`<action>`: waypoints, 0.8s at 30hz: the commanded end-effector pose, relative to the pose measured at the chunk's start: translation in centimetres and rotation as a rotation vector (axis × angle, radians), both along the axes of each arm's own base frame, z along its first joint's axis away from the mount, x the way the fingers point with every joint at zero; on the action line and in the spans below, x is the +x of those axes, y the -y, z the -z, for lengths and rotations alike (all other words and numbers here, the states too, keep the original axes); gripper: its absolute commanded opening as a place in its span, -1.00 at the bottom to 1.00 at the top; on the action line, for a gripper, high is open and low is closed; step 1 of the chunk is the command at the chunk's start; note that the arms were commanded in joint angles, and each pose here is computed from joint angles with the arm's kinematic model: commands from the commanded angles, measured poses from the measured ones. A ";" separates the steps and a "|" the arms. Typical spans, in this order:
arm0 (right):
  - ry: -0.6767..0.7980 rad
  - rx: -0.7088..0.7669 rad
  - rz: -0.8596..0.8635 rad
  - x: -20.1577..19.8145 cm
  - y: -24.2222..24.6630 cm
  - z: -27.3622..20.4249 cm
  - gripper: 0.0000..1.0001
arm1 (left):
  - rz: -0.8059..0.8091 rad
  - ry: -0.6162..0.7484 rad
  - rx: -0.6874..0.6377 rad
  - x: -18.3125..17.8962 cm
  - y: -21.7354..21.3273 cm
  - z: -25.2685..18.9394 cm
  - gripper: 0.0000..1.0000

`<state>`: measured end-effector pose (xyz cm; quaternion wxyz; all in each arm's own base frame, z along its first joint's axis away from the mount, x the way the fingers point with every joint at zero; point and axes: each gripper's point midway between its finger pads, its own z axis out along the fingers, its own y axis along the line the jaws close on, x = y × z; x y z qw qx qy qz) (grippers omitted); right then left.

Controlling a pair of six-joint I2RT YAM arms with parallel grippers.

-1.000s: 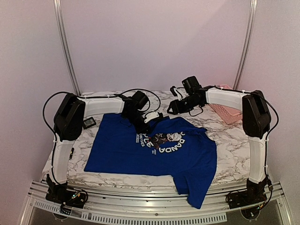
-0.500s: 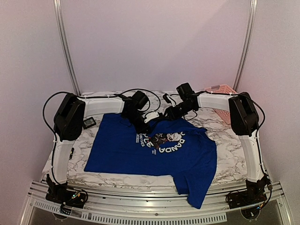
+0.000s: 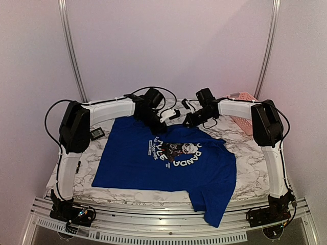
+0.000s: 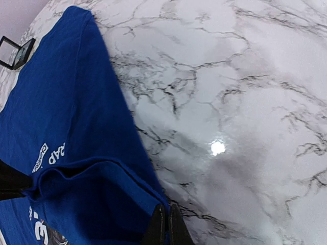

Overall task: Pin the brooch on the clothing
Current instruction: Smooth out the flattened clothing at the center of the board.

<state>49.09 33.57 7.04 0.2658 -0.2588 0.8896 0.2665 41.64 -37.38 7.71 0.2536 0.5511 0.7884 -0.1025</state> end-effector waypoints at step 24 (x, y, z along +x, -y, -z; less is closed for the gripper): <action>0.732 -0.108 0.524 14.9 9.9 -15.3 -1.00 | -0.372 0.638 -0.050 17.1 2.1 -3.3 -1.00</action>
